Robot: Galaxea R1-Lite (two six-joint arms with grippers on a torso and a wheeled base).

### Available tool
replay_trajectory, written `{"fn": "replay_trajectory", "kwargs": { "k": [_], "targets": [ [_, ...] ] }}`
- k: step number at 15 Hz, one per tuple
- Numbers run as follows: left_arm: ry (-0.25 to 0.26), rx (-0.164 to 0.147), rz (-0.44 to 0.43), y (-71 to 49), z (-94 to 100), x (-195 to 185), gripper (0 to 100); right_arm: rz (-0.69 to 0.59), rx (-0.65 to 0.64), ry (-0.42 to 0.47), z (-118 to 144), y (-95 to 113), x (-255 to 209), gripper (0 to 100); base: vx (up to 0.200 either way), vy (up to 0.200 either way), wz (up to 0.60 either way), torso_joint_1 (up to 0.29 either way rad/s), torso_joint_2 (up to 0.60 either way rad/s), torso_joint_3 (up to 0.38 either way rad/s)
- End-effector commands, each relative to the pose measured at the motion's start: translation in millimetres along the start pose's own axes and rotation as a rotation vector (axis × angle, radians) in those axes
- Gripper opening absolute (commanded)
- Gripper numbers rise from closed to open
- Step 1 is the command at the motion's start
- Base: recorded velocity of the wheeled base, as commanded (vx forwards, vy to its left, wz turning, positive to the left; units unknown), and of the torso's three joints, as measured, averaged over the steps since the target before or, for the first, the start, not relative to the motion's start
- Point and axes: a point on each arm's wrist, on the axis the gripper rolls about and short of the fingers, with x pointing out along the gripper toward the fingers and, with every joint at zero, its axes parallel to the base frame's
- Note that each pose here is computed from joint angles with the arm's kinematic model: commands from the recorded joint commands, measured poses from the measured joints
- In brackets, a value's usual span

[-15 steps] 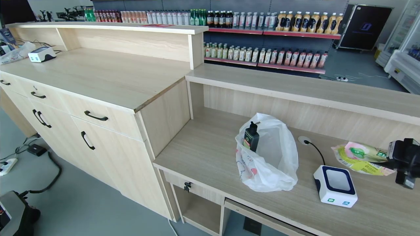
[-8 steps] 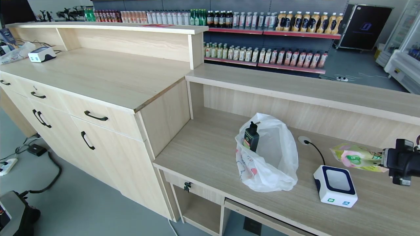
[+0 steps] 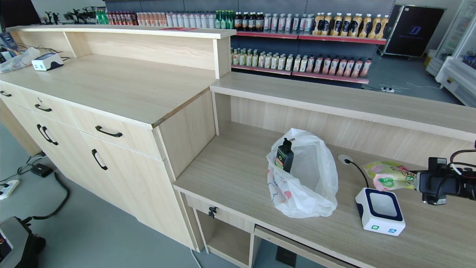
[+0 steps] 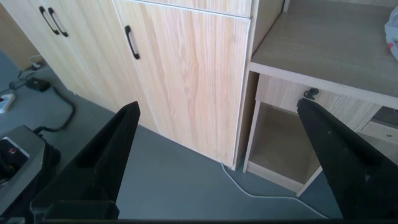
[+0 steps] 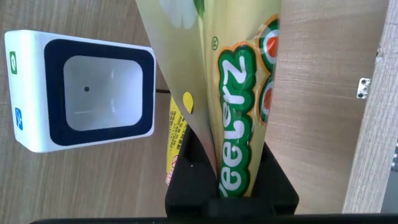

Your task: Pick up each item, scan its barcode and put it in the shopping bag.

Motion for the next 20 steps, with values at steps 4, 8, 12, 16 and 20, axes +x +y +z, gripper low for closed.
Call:
{"fn": "replay_trajectory", "kwargs": {
  "k": [4,8,12,16,20],
  "targets": [
    [0.000,0.000,0.001,0.0,0.0,0.0,100,0.007,-0.016,-0.030,-6.1,0.7,24.0,0,0.000,0.000,0.00,0.000,0.00,0.000],
    [0.000,0.000,0.001,0.0,0.0,0.0,100,0.006,-0.023,-0.030,-6.5,1.6,26.3,0,0.000,0.000,0.00,0.000,0.00,0.000],
    [0.000,0.000,0.001,0.0,0.0,0.0,100,0.010,-0.063,-0.030,-6.0,2.8,25.9,0,0.000,0.000,0.00,0.000,0.00,0.000],
    [0.000,0.000,0.001,0.0,0.0,0.0,100,0.016,-0.076,-0.031,-5.0,5.2,26.2,0,0.000,0.000,0.00,0.000,0.00,0.000],
    [0.000,0.000,0.001,0.0,0.0,0.0,100,0.018,-0.083,-0.030,-4.4,5.8,25.5,0,0.000,0.000,0.00,0.000,0.00,0.000]
  ]
}}
